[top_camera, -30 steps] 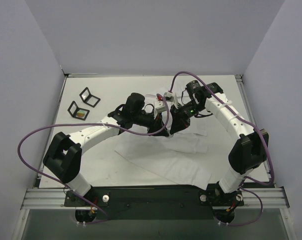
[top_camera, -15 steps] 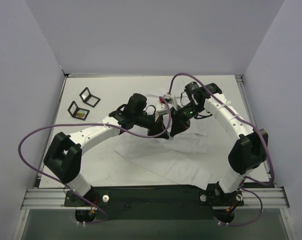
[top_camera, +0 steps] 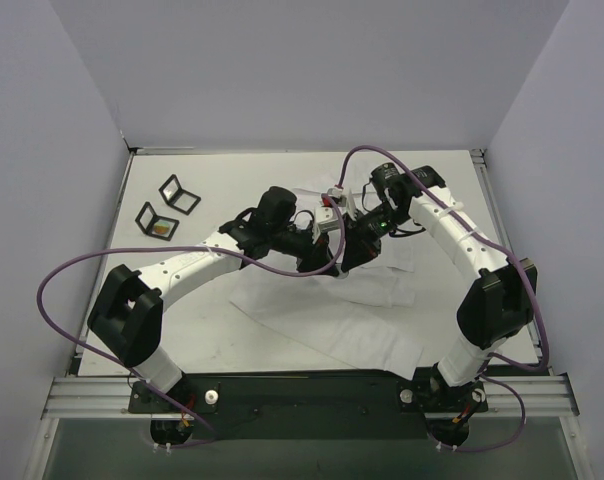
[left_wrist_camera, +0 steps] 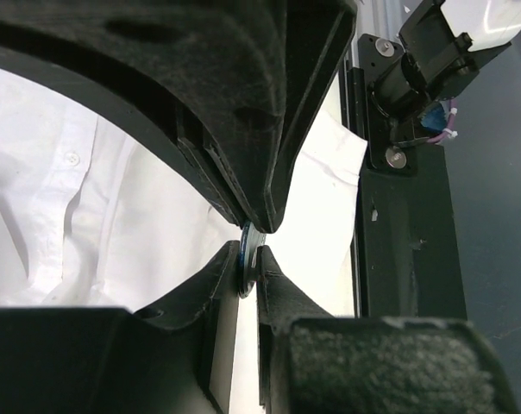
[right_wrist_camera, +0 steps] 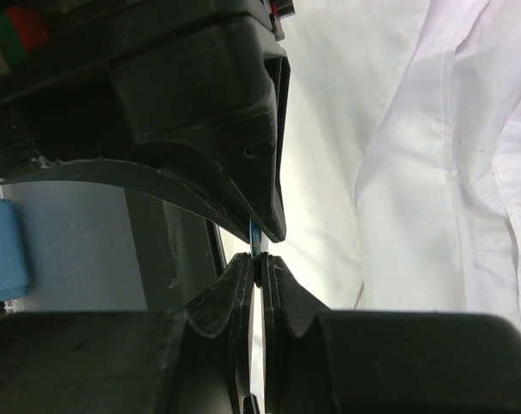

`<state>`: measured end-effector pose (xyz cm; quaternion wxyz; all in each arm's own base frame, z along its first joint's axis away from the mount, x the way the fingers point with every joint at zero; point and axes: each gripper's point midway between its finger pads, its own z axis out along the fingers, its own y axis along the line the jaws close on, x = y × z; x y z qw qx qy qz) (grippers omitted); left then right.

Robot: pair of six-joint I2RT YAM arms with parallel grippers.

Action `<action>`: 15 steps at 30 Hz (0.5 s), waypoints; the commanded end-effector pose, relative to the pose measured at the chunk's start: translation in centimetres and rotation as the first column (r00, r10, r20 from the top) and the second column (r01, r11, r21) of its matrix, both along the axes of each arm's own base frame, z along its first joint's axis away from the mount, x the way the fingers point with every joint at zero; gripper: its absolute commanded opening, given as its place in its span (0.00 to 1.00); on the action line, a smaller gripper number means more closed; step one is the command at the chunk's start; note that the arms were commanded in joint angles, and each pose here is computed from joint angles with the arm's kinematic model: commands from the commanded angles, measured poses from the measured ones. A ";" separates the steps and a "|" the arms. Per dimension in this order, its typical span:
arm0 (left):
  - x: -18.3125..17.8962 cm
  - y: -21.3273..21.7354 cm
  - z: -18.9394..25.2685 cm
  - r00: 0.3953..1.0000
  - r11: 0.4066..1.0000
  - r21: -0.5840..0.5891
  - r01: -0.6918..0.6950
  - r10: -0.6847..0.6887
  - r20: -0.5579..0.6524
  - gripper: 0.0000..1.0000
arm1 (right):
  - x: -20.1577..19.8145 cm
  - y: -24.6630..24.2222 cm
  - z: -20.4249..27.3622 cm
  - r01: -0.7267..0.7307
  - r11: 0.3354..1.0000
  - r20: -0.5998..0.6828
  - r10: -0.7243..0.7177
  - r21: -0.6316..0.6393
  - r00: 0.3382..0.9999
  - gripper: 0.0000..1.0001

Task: Remove the brooch from the garment
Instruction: Close the brooch.

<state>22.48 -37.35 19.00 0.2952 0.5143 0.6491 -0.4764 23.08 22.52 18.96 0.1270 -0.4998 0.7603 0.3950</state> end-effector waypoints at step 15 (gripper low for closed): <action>-1.3 -0.7 1.1 0.996 0.998 0.016 0.056 -0.057 0.076 0.17 | -0.6 0.7 1.9 -0.006 0.998 0.015 0.005 0.066 1.000 0.00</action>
